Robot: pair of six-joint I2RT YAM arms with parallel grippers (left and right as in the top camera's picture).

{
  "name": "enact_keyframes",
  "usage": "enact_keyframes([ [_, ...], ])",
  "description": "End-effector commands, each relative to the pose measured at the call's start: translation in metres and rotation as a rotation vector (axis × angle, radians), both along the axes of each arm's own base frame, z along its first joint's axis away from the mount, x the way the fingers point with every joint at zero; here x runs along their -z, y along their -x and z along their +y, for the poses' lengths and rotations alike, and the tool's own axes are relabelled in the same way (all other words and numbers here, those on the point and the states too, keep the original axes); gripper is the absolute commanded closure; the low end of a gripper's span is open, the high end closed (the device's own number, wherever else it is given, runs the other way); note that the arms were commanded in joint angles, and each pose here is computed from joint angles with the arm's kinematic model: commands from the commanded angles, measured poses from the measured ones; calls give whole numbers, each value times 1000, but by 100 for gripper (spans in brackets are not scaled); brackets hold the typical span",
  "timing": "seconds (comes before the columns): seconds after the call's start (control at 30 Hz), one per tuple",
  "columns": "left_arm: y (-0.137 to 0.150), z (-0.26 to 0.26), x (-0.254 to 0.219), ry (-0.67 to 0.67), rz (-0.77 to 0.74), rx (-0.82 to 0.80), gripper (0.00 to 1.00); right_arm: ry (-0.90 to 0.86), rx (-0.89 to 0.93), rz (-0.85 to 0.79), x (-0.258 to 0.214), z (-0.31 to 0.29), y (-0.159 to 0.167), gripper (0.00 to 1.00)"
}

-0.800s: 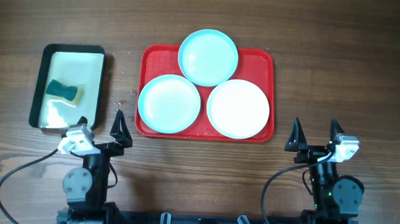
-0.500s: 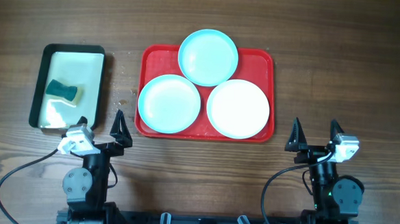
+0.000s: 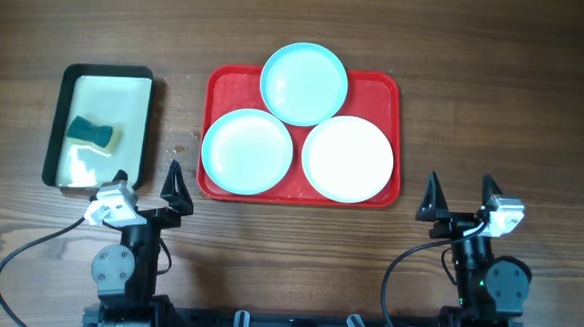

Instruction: Clean dirty plates on tray and stack at the side

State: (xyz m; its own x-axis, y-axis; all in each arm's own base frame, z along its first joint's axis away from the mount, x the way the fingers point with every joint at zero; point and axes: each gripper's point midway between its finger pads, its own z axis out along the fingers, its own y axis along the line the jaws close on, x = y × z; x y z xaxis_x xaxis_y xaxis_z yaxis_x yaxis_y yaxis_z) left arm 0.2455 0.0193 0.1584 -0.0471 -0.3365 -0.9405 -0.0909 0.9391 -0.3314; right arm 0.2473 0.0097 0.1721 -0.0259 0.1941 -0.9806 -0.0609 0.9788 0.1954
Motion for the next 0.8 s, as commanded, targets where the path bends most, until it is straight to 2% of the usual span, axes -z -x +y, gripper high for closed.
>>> enact_keyframes([
  [0.0, 0, -1, 2, 8, 1, 1, 0, 12, 24, -11, -2, -5, 0, 0],
  [0.13, 0, -2, 2, 11, 1, 12, 0, 12, 24, -11, -2, -5, 0, 0],
  [0.23, 6, -61, -6, 327, 2, 336, 0, 12, 24, -11, -2, -5, 0, 0],
  [0.27, 12, -77, -11, 410, 13, 432, 0, 13, 24, -11, -2, -5, 0, 0],
  [0.3, 13, -82, -17, 448, 2, 460, 0, 12, 24, -11, -2, -5, 0, 0],
  [0.33, 13, -81, -19, 455, -7, 462, 0, 12, 24, -11, -2, -5, 0, 0],
  [0.47, 26, -84, -89, 382, -287, 540, 0, 12, 24, -11, -2, -5, 0, 0],
  [0.53, 31, -73, -120, 299, -383, 476, 0, 12, 24, -11, -2, -5, 0, 0],
  [0.57, 32, -68, -136, 217, -393, 427, 0, 12, 24, -11, -2, -5, 0, 0],
  [0.67, 12, -31, -146, 136, -206, 179, 0, 12, 24, -11, -2, -5, 0, 1],
  [0.77, -25, -15, -144, 70, 112, 93, 0, 12, 24, -11, -2, -5, 0, 0],
])
